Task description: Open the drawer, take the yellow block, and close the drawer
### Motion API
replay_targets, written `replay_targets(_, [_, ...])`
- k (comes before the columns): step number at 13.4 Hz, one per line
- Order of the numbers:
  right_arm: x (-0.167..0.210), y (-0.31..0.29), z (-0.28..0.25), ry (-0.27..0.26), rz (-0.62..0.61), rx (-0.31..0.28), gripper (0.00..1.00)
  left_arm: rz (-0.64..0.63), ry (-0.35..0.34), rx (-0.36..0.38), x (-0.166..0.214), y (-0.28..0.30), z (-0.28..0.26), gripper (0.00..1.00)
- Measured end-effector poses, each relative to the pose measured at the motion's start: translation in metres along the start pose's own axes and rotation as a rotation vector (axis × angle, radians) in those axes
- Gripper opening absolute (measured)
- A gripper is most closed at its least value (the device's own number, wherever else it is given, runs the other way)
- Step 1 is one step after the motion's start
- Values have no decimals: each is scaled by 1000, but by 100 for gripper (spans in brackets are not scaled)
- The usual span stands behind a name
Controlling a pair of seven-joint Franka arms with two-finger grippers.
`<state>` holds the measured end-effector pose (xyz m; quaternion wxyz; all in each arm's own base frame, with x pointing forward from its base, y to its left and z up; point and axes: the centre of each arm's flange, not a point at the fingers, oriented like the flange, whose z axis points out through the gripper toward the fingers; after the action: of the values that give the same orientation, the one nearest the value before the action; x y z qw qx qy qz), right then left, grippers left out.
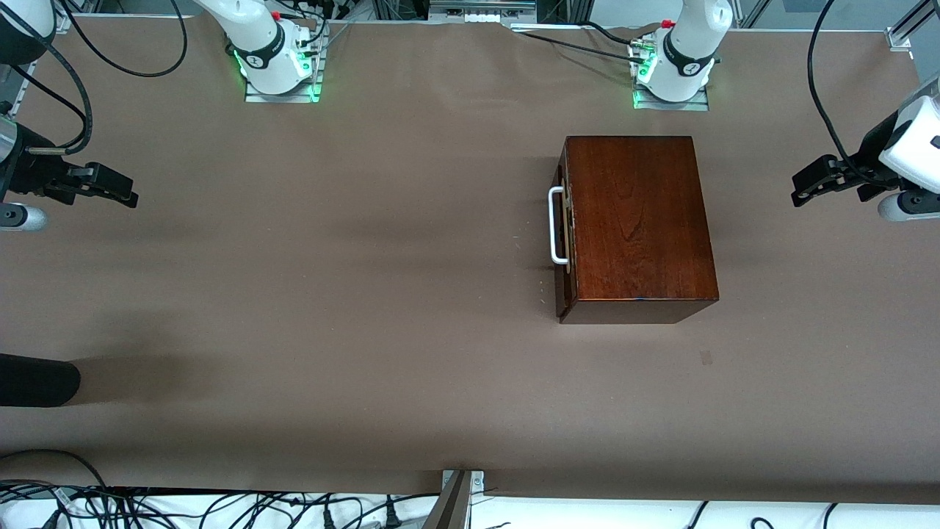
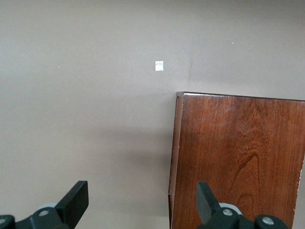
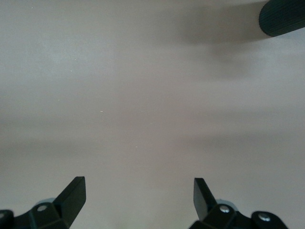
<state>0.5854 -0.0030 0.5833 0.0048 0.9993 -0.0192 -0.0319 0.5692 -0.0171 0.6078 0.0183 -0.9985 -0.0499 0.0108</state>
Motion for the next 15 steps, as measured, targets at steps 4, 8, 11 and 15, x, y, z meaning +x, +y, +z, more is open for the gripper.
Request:
replay_targets(4, [0, 0, 0, 0, 0, 0, 100, 4, 16, -10, 3, 2, -1, 100])
replay_targets(8, [-1, 0, -2, 4, 0, 1, 100, 5, 17, -11, 6, 2, 0, 100])
replay_targets(11, [-3, 0, -6, 11, 0, 2, 100, 7, 11, -11, 8, 3, 4, 100])
replay_targets(15, [-5, 1, -11, 19, 1, 2, 100, 21, 4, -11, 10, 9, 8, 100])
